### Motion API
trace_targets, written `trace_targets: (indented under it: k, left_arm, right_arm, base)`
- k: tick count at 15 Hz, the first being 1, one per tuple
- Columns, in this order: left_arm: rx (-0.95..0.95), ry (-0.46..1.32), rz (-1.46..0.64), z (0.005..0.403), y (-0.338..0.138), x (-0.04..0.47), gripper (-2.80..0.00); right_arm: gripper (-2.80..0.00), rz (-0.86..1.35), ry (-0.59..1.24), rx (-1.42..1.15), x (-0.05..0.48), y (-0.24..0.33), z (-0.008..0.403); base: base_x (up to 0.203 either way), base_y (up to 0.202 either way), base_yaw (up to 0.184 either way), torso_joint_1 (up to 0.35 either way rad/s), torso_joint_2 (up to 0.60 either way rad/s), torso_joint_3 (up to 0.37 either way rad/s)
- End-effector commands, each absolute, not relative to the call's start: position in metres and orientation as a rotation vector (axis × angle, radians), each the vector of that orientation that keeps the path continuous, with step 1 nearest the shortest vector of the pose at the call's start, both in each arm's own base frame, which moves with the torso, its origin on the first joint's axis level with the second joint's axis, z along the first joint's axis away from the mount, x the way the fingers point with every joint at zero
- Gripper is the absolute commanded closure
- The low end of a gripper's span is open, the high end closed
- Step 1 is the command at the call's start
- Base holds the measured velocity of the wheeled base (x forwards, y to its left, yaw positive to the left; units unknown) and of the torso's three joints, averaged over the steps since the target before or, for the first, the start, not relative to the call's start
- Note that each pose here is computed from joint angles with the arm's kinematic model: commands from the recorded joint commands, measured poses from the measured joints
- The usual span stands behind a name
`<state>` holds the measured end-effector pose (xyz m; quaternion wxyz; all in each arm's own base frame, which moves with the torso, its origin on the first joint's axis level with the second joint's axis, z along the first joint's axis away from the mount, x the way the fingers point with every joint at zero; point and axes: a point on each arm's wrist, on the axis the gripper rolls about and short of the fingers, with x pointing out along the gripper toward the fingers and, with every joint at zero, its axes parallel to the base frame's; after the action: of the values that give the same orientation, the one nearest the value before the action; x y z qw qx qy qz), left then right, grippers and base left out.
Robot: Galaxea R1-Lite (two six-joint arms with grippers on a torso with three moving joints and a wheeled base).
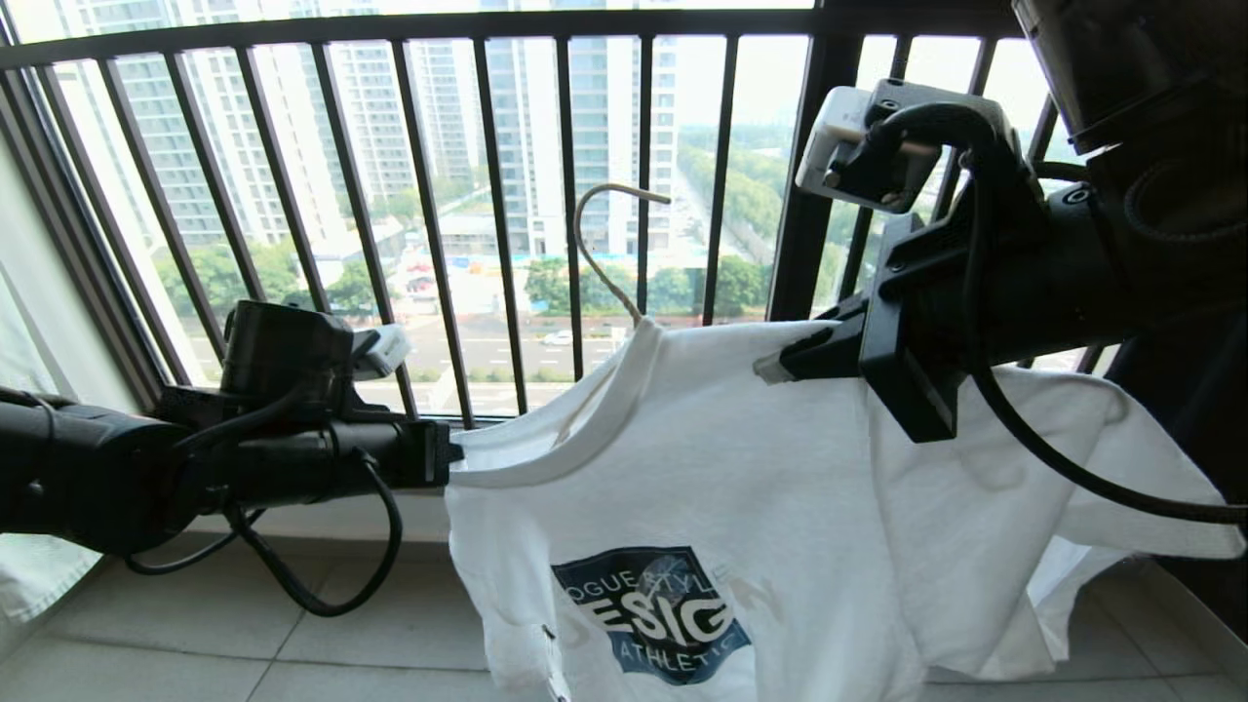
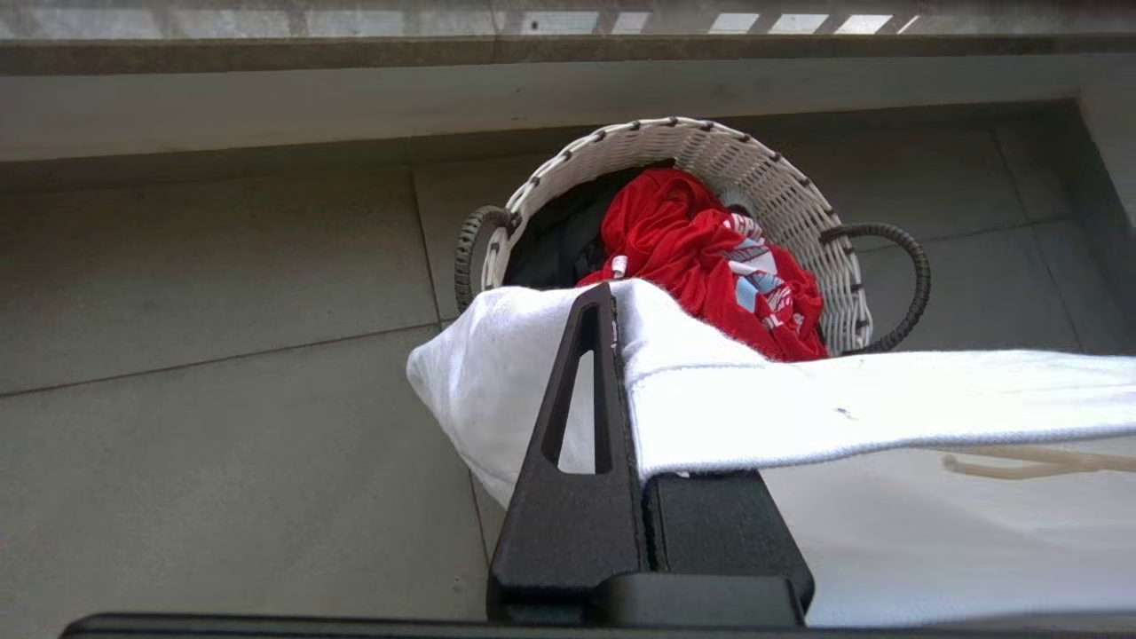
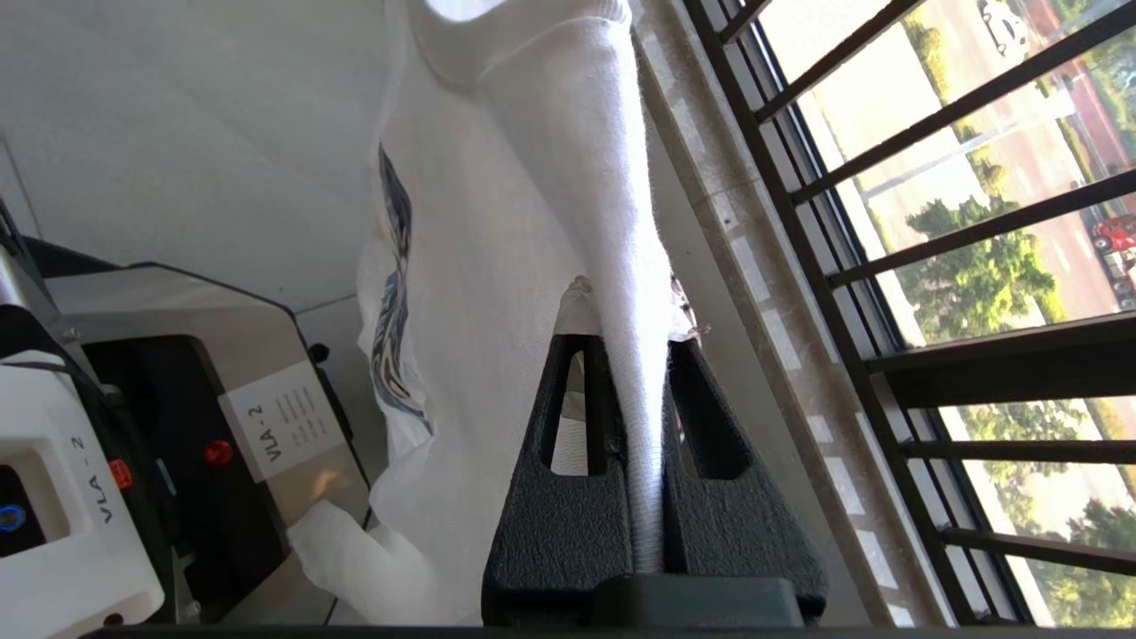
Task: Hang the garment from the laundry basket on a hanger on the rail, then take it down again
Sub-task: Hang the clothes on the clothes rack
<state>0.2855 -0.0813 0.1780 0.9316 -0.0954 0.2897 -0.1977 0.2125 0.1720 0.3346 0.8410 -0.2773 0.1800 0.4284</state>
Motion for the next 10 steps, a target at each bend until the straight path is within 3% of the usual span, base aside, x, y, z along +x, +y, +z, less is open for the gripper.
trace_targets:
  k: [1, 10]
  left_arm:
    - [-0.199, 0.471, -0.438, 0.214, -0.079, 0.263, 0.00]
    - [-0.195, 0.327, -0.504, 0.304, -0.090, 0.251, 0.00]
  right_arm:
    - [0.00, 0.929, 0.411, -0.586, 0.226, 0.185, 0.321]
    - [0.00, 1.036, 0.370, -0.334, 0.257, 0.203, 0.312]
  base:
    - [0.000, 0.000, 0.000, 0.000, 0.00, 0.000]
    - [0.000, 0.000, 0.000, 0.000, 0.00, 0.000]
